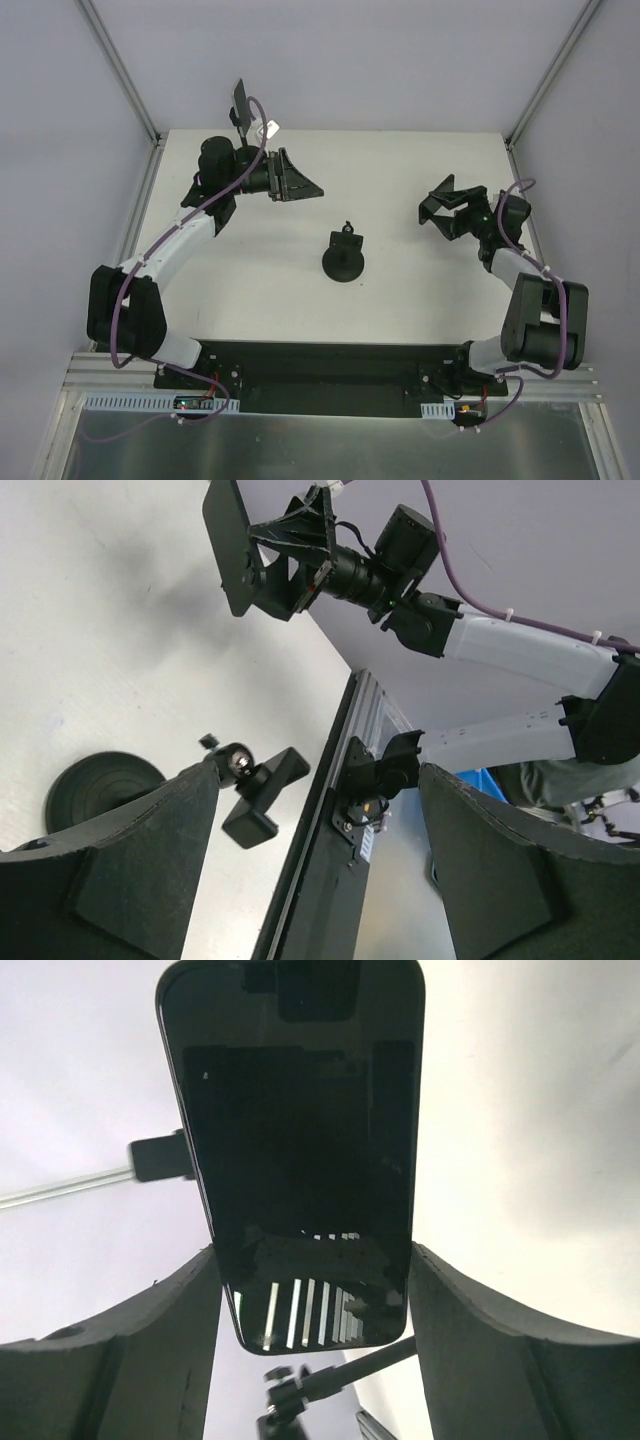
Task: Place the phone on the phone stand
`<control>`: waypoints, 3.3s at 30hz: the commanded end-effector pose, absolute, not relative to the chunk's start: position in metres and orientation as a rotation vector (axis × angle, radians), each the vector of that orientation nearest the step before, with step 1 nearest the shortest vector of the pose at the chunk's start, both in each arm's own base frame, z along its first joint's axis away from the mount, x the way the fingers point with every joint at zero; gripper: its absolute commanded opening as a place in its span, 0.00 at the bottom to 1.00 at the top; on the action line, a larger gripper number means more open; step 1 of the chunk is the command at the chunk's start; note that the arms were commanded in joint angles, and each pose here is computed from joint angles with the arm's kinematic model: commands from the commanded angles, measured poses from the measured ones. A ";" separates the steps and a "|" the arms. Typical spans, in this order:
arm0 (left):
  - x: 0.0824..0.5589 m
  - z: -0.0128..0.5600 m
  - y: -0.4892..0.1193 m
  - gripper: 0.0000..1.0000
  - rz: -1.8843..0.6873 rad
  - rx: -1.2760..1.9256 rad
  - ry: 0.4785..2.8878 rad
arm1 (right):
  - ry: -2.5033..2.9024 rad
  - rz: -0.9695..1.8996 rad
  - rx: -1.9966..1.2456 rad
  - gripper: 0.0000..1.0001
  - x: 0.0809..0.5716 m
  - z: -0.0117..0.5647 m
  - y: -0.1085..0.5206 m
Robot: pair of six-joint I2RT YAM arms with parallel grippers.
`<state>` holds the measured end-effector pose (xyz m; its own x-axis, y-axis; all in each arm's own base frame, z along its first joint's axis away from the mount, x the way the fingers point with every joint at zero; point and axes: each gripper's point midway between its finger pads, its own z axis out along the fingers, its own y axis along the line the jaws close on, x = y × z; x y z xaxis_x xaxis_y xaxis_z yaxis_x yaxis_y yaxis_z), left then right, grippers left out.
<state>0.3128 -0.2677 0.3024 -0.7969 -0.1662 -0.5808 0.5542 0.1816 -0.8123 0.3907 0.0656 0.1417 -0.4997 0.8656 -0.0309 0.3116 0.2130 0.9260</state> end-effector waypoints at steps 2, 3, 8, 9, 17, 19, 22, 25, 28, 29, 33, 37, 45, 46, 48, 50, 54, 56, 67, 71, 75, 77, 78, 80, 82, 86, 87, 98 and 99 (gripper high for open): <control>0.291 0.335 -0.278 0.77 -1.473 0.579 1.751 | 1.683 1.477 0.918 0.01 0.379 0.232 0.089; 0.290 0.335 -0.280 0.76 -1.422 0.624 1.729 | 1.654 1.506 0.910 0.01 0.373 0.246 0.094; 0.272 0.336 -0.293 0.69 -1.276 0.700 1.683 | 1.597 1.559 0.840 0.01 0.351 0.286 0.133; 0.269 0.333 -0.295 0.69 -1.244 0.727 1.671 | 1.575 1.561 0.815 0.01 0.343 0.299 0.138; 0.244 0.332 -0.305 0.82 -0.979 0.836 1.535 | 1.506 1.541 0.738 0.01 0.305 0.345 0.196; 0.239 0.331 -0.310 0.83 -0.977 0.849 1.517 | 1.490 1.551 0.739 0.01 0.302 0.351 0.206; 0.236 0.331 -0.311 0.82 -0.960 0.844 1.496 | 1.491 1.609 0.703 0.01 0.287 0.358 0.238; 0.238 0.328 -0.307 0.80 -0.923 0.815 1.479 | 1.503 1.647 0.698 0.01 0.283 0.358 0.258; 0.242 0.332 -0.301 0.74 -0.891 0.777 1.454 | 1.498 1.706 0.707 0.01 0.278 0.358 0.274; 0.243 0.330 -0.300 0.71 -0.880 0.773 1.456 | 1.503 1.713 0.706 0.01 0.278 0.357 0.278; 0.250 0.327 -0.297 0.56 -0.849 0.746 1.475 | 1.502 1.740 0.700 0.01 0.270 0.364 0.290; 0.251 0.323 -0.300 0.45 -0.854 0.751 1.494 | 1.506 1.747 0.687 0.01 0.260 0.369 0.299; 0.251 0.323 -0.298 0.43 -0.846 0.745 1.498 | 1.521 1.764 0.660 0.01 0.249 0.373 0.310; 0.252 0.326 -0.296 0.39 -0.838 0.736 1.493 | 1.527 1.771 0.652 0.01 0.246 0.373 0.313; 0.253 0.327 -0.293 0.26 -0.823 0.724 1.492 | 1.529 1.772 0.649 0.01 0.243 0.373 0.315; 0.254 0.330 -0.289 0.16 -0.800 0.708 1.484 | 1.548 1.771 0.641 0.01 0.238 0.370 0.317; 0.256 0.333 -0.283 0.00 -0.778 0.686 1.481 | 1.584 1.750 0.612 0.22 0.232 0.366 0.316; 0.254 0.335 -0.283 0.00 -0.781 0.685 1.477 | 1.624 1.675 0.556 0.45 0.227 0.361 0.310; 0.235 0.355 -0.288 0.00 -0.896 0.712 1.479 | 1.900 0.881 -0.076 0.96 0.186 0.323 0.210; 0.224 0.362 -0.296 0.00 -0.961 0.773 1.469 | 1.943 0.697 -0.325 0.96 0.168 0.310 0.182; 0.224 0.358 -0.299 0.00 -0.961 0.802 1.501 | 1.956 0.618 -0.568 0.96 0.149 0.303 0.169; 0.225 0.361 -0.297 0.00 -0.958 0.779 1.527 | 1.946 0.617 -0.623 0.96 0.143 0.309 0.167; 0.222 0.356 -0.295 0.00 -0.959 0.787 1.569 | 1.963 0.603 -0.652 0.96 0.140 0.305 0.164; 0.215 0.361 -0.293 0.00 -0.972 0.811 1.571 | 1.952 0.583 -0.709 0.96 0.139 0.306 0.164; 0.207 0.359 -0.288 0.00 -0.972 0.844 1.567 | 1.945 0.593 -0.786 0.96 0.136 0.304 0.170; 0.184 0.355 -0.286 0.00 -0.995 0.991 1.470 | 1.973 0.552 -0.885 0.99 0.141 0.298 0.179; 0.177 0.356 -0.286 0.00 -1.009 1.025 1.440 | 2.002 0.529 -0.927 0.95 0.143 0.296 0.183; 0.163 0.334 -0.274 0.00 -0.998 1.085 1.415 | 1.894 0.441 -1.187 0.86 0.138 0.311 0.187; 0.161 0.336 -0.275 0.00 -1.008 1.094 1.405 | 1.872 0.467 -1.226 0.86 0.135 0.313 0.192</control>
<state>0.1687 -0.2725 0.3117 -0.1383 0.1579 -0.9777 0.9520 0.2933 -0.0873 0.1442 0.1870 0.2833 -0.3194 -0.5669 -0.7594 -0.8187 0.5686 -0.0801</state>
